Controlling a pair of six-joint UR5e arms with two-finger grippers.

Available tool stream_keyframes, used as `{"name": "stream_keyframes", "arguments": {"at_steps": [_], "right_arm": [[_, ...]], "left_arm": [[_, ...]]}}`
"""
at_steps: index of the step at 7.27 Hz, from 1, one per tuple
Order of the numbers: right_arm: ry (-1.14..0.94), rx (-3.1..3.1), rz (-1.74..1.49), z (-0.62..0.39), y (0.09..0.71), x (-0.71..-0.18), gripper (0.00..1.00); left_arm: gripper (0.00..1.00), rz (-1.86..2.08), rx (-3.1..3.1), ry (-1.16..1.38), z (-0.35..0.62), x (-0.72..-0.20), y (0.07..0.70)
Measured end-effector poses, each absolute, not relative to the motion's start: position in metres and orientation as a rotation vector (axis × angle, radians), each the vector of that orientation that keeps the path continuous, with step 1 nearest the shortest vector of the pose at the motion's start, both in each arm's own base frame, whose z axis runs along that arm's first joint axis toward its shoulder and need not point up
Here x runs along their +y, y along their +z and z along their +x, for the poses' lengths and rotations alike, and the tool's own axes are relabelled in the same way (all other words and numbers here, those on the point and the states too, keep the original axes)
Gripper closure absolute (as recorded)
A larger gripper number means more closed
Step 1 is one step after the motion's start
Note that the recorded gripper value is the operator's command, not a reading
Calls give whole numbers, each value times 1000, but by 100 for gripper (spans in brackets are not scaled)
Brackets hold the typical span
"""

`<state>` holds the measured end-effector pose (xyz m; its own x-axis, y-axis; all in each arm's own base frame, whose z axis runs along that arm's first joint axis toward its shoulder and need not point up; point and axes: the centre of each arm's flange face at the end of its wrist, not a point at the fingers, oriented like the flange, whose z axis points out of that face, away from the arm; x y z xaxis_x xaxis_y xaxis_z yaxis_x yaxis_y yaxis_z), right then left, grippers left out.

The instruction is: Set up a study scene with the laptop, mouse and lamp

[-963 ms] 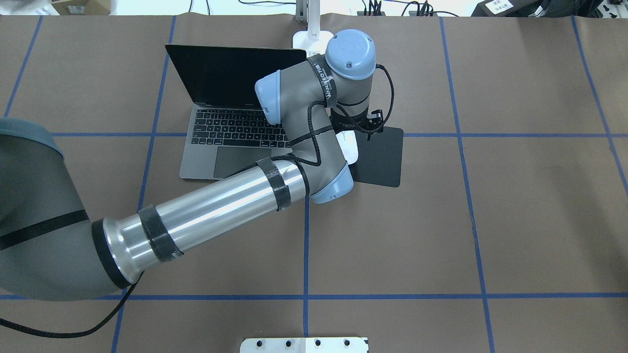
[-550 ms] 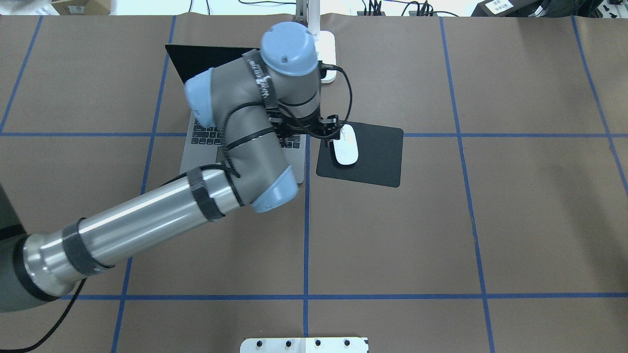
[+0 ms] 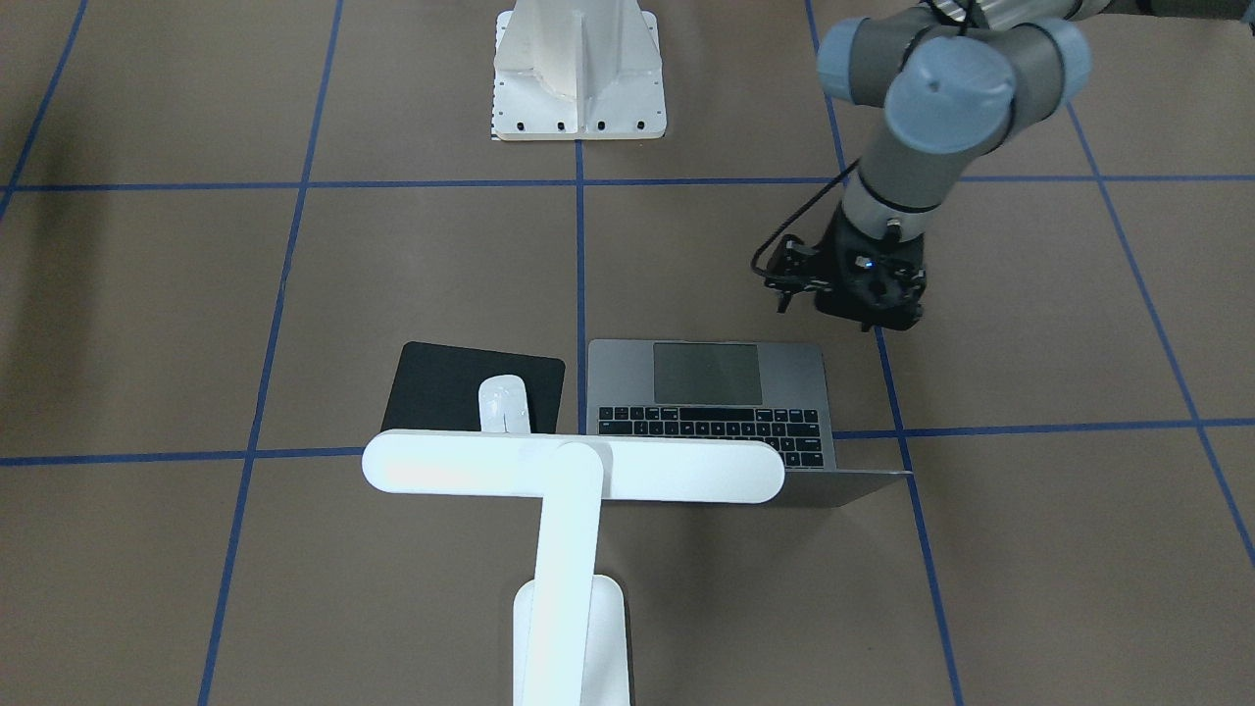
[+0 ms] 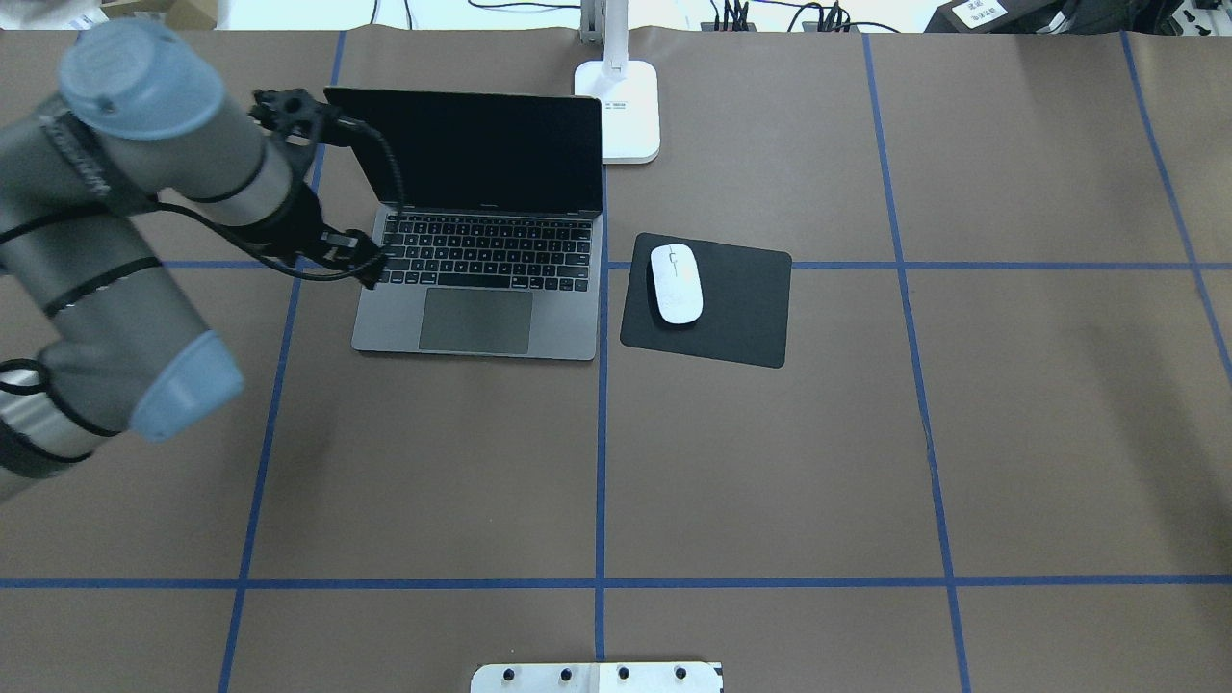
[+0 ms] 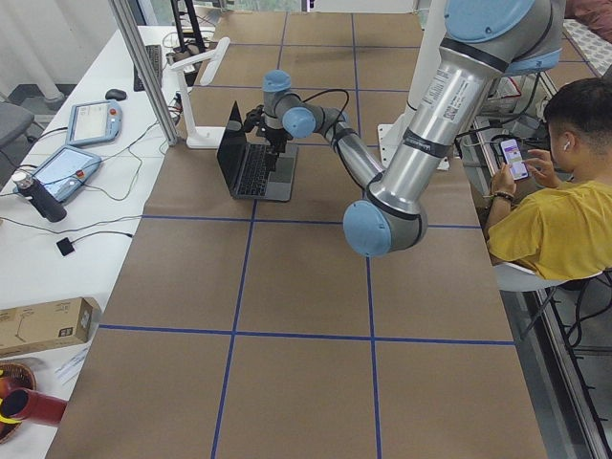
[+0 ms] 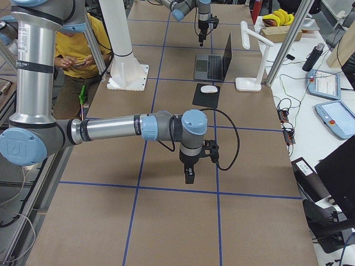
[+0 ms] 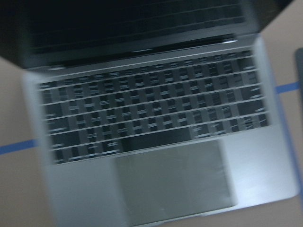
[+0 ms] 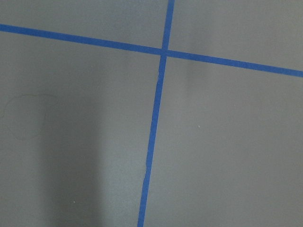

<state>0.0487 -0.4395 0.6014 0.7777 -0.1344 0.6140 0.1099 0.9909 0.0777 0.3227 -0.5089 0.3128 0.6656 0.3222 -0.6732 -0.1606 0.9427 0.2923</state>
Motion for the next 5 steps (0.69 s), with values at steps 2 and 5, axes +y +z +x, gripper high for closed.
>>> {"name": "stream_keyframes", "arguments": {"at_steps": [2,5], "right_arm": [[-113,-676,46,52,601,-439,0],[-85,-686,38,57,605,-435,0]], "left_arm": [[0,243,733,358,207,-507,394],[0,186,702,305,34,-463,524]]}}
